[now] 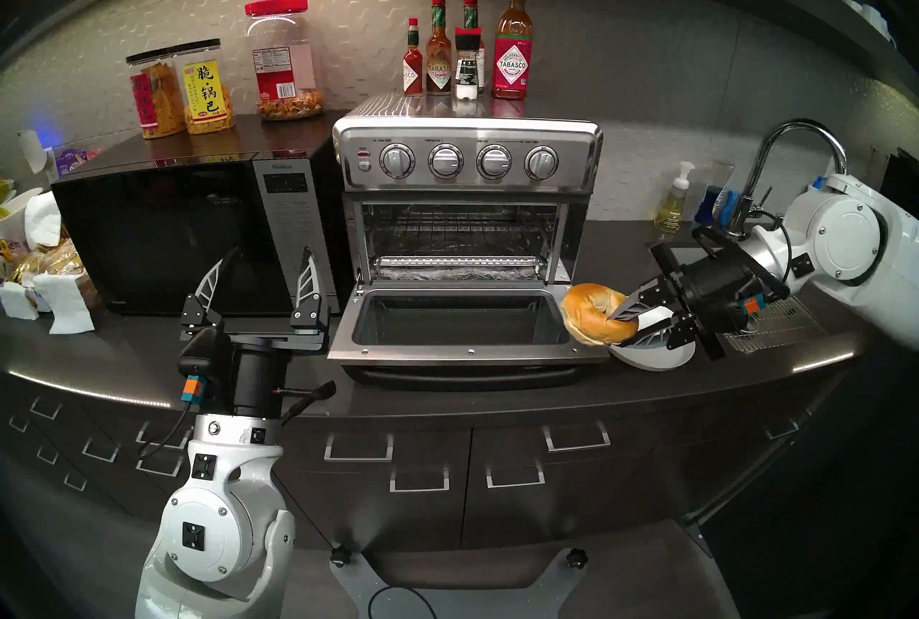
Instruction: Open the oven and place the bagel inside on the rack
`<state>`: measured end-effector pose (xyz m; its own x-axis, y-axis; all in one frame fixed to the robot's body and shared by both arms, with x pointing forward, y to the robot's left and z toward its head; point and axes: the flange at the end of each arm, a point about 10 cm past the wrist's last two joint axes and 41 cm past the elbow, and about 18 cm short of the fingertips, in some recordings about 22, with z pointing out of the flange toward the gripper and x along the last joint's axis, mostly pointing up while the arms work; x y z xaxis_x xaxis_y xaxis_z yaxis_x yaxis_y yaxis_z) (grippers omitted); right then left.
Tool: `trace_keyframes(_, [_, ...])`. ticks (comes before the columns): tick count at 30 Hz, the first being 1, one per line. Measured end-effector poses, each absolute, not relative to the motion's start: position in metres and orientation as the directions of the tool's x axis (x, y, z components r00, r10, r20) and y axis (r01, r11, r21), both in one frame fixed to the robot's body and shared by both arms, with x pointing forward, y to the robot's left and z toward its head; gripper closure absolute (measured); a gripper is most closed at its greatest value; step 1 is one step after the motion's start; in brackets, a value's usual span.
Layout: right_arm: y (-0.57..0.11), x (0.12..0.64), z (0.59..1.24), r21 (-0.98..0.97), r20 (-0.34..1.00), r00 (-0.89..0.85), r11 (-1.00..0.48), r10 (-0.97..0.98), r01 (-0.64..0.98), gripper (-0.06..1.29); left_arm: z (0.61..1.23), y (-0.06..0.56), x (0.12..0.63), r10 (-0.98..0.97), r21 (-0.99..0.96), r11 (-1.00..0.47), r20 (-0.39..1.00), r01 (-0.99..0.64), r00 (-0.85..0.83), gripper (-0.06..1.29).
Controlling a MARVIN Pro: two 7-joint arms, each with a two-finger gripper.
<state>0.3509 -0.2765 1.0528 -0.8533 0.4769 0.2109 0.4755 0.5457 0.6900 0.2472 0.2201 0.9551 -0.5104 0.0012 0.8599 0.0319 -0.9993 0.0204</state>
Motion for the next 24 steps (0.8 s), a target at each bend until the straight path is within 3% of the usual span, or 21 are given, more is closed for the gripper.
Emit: trace_keyframes(24, [-0.216,0.342,1.041,0.694,0.162,-0.877,0.58,0.452,0.427,0.85,0.955,0.22,0.247,0.001,0.02,-0.999,0.86,0.032,-0.51,-0.02])
